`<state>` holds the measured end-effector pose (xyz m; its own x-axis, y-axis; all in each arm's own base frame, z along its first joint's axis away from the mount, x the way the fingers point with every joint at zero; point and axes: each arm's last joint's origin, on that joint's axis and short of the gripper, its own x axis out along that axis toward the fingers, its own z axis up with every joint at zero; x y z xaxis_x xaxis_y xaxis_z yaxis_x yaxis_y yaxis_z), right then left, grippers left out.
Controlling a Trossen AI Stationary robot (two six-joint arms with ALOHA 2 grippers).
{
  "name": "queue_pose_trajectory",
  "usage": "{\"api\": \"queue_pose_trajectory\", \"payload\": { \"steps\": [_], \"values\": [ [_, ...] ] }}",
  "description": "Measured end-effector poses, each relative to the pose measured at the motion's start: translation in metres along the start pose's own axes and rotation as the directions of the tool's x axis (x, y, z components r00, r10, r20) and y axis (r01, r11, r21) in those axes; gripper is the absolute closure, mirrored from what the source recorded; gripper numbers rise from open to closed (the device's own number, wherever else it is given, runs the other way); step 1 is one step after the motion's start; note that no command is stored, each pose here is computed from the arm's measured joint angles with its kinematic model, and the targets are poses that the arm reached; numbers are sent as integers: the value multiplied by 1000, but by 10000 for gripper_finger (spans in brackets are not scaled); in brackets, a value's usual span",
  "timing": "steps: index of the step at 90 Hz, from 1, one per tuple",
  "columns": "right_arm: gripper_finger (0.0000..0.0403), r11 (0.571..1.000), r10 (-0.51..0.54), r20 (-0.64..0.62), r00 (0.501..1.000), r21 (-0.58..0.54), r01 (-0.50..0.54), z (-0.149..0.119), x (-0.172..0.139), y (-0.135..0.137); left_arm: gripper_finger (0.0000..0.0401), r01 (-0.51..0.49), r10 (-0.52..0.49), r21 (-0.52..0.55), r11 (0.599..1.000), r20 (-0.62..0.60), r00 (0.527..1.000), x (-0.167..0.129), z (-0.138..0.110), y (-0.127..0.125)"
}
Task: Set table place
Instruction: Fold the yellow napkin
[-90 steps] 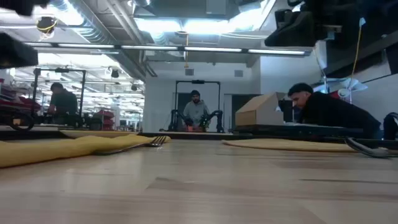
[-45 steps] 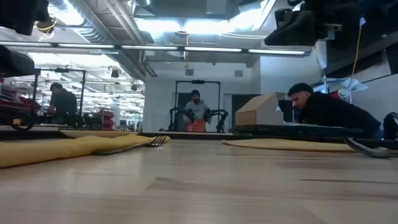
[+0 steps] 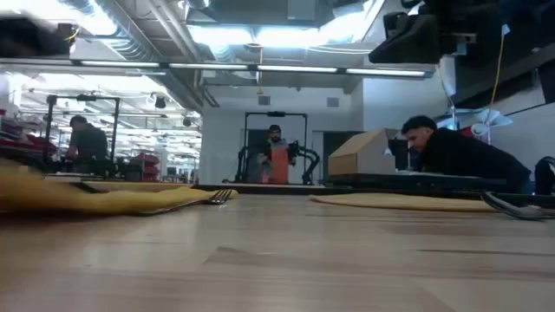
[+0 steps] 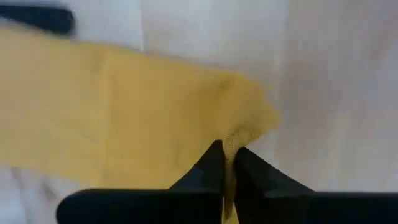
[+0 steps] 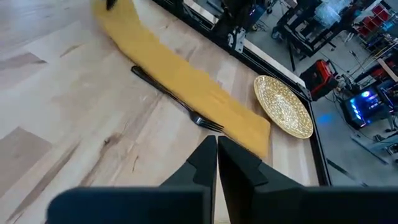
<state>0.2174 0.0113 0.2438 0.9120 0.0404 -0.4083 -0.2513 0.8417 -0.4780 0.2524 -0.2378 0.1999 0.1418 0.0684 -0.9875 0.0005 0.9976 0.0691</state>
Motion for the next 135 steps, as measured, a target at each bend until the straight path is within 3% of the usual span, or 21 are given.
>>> {"api": "queue_pose_trajectory", "payload": {
  "steps": [20,39,67,97,114,135],
  "values": [
    [398,1000,1,0,1000,0,-1,0,0,0,401,114,-111,-40,993,82,990,-54,17,10],
    [398,1000,27,16,1000,-10,-27,3,0,5,401,218,-211,-44,975,115,971,-83,33,15],
    [398,999,34,20,999,-16,-33,8,-1,14,401,67,-67,14,998,-18,998,-85,45,63],
    [398,999,33,19,999,-5,-33,8,-1,14,401,0,1,63,998,-21,1000,-76,76,131],
    [398,999,38,11,999,11,-38,7,-1,15,401,-47,48,21,999,-36,998,-70,83,164],
    [398,999,52,-3,999,17,-52,6,-1,17,401,-73,68,-54,996,-93,993,-51,81,182]
  ]
}}
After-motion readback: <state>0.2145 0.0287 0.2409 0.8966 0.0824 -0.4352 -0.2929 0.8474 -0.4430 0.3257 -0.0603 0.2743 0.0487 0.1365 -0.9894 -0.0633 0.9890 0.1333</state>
